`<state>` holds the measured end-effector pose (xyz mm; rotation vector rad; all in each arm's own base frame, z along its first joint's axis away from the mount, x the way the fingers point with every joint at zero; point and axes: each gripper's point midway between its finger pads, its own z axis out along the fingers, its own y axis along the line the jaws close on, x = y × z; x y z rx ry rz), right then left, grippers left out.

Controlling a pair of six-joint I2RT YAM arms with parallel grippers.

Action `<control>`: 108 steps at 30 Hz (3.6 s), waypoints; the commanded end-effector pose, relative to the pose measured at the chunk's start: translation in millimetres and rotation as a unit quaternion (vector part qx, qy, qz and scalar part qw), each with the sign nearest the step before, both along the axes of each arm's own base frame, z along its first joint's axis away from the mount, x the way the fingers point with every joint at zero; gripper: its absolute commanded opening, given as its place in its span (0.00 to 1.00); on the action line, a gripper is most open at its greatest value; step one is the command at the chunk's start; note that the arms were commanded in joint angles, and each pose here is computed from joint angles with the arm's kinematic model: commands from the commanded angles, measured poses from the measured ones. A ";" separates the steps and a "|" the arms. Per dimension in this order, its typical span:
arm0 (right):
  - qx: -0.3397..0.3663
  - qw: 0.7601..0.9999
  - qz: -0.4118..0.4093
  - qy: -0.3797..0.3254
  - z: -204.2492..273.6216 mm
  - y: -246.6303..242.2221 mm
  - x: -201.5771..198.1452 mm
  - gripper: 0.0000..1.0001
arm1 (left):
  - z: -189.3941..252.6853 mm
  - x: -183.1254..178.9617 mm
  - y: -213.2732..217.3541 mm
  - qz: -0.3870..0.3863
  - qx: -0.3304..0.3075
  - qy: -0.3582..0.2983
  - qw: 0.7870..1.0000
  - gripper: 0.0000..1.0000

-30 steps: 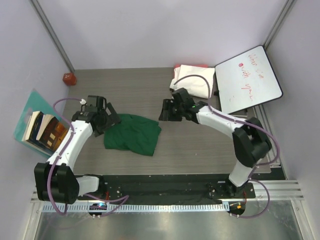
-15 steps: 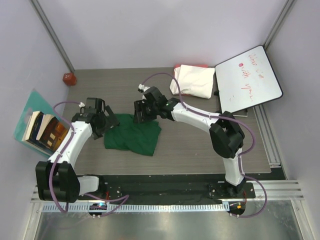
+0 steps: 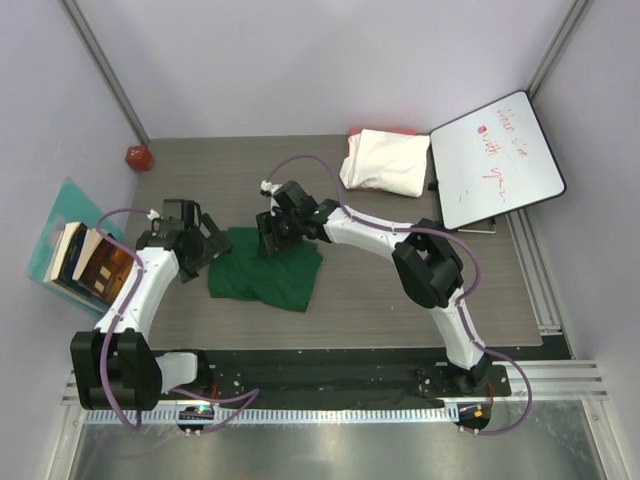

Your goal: Fold and stack the t-shirts

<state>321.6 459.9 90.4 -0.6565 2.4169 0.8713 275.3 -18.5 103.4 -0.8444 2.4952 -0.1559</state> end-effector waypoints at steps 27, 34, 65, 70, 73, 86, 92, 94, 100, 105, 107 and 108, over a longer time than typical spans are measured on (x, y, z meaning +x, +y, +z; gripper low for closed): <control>-0.017 0.980 -0.031 -0.197 161.7 -12.9 38.6 0.01 | 13.3 -4.5 -7.2 -0.008 -0.023 -0.044 0.999 1.00; 0.087 0.937 -0.085 -0.328 343.7 -39.1 41.0 0.01 | 20.8 -16.9 -12.8 -0.017 -0.036 -0.055 0.998 1.00; -0.038 0.955 -0.127 -0.266 201.5 -76.3 71.7 0.01 | 23.2 -26.7 -24.9 -0.025 -0.071 -0.067 0.995 1.00; -0.080 0.970 -0.129 -0.192 104.0 -68.7 70.4 0.01 | 21.6 -28.7 -25.1 -0.030 -0.070 -0.067 0.995 1.00; -0.096 0.971 -0.128 -0.177 79.2 -67.6 70.8 0.01 | 21.0 -28.7 -24.6 -0.031 -0.067 -0.067 0.995 1.00; 0.127 0.908 -0.142 -0.373 412.9 -83.4 17.0 0.01 | 27.6 -30.8 -31.9 -0.034 -0.089 -0.080 0.992 1.00; 0.198 0.881 -0.144 -0.405 480.3 -116.0 -22.2 0.01 | 34.9 -35.8 -40.2 -0.050 -0.109 -0.094 0.988 1.00; 0.197 0.878 -0.143 -0.412 483.6 -122.7 -26.2 0.01 | 36.9 -37.4 -40.2 -0.050 -0.108 -0.101 0.988 1.00; 0.125 0.885 -0.152 -0.421 449.3 -119.9 -1.7 0.01 | 33.4 -36.9 -43.6 -0.058 -0.111 -0.094 0.988 1.00; 0.023 0.907 -0.220 -0.358 360.3 -146.0 43.9 0.01 | 24.0 -34.5 -50.2 -0.075 -0.100 -0.070 0.990 1.00; 0.010 0.917 -0.252 -0.309 321.7 -160.0 54.7 0.01 | 24.9 -31.3 -52.1 -0.077 -0.098 -0.074 0.989 1.00; 0.004 0.917 -0.270 -0.295 310.3 -174.5 55.2 0.01 | 24.4 -29.8 -54.6 -0.081 -0.099 -0.072 0.989 1.00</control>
